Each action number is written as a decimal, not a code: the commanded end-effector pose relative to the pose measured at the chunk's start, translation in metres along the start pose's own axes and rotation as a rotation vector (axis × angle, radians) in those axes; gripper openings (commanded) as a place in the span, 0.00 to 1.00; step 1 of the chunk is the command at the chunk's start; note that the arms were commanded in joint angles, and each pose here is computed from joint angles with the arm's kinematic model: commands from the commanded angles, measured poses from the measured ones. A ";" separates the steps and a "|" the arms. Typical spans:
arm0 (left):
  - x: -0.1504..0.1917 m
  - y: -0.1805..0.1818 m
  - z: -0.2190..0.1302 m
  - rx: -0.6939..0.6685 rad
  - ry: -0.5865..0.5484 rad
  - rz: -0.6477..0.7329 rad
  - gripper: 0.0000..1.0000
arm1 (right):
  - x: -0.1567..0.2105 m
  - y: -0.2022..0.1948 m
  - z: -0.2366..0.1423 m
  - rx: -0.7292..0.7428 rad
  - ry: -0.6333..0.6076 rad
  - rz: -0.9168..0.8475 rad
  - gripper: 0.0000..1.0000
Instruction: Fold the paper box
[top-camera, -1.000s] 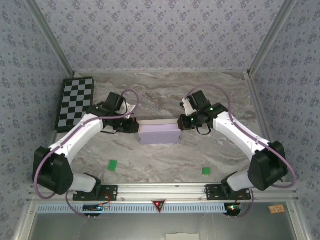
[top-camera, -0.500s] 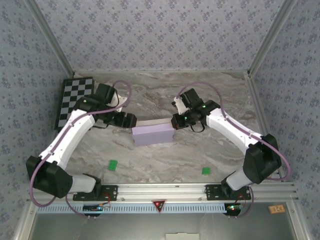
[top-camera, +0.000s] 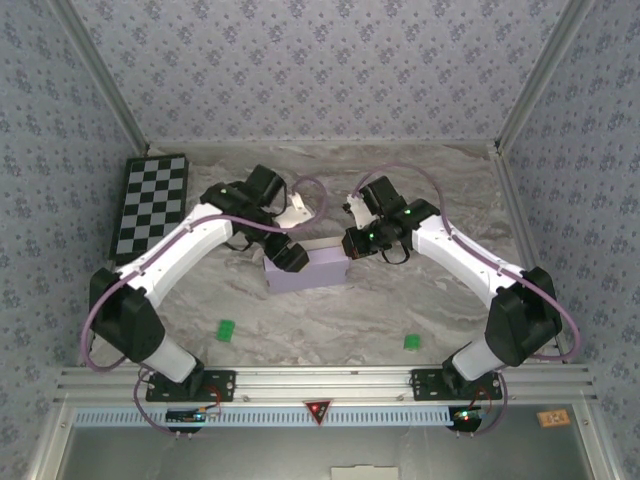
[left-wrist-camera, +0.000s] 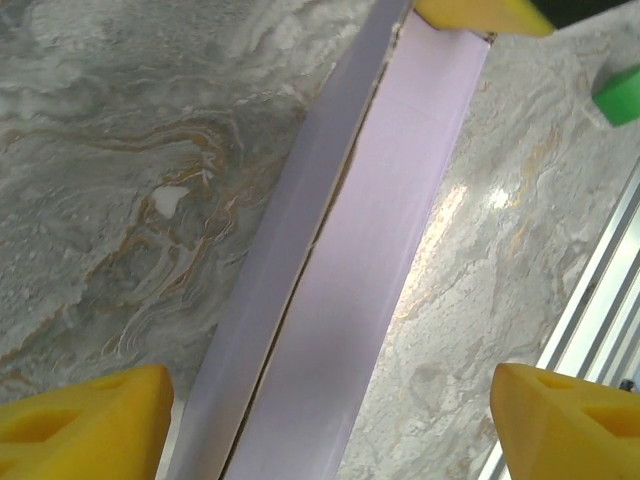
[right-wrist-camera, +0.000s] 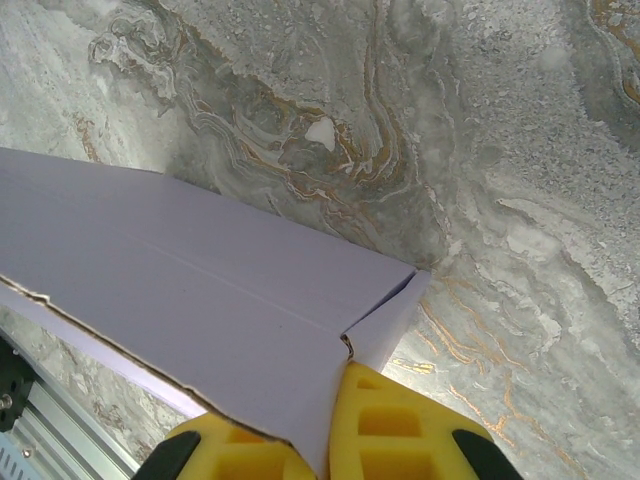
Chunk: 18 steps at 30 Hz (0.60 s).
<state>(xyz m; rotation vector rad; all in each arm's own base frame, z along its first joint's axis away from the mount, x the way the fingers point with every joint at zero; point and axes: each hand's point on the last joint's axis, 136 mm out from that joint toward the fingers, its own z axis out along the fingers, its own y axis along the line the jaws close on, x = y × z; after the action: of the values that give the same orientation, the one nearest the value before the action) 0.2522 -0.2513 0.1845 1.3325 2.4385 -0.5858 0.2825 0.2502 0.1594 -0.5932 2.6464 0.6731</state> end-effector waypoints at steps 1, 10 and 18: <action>-0.004 0.009 0.007 -0.026 0.001 0.094 0.83 | 0.012 -0.003 0.006 0.010 0.064 0.001 0.07; 0.002 0.002 0.027 0.062 0.067 0.132 0.79 | 0.008 -0.002 0.003 0.013 0.052 -0.007 0.08; 0.005 0.006 0.039 0.045 0.121 0.149 0.63 | 0.003 -0.001 0.000 0.020 0.044 -0.012 0.09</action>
<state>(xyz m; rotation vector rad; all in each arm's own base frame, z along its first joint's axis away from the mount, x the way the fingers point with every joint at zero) 0.2565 -0.2580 0.1393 1.5577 2.4398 -0.5391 0.2825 0.2496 0.1602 -0.6056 2.6537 0.6615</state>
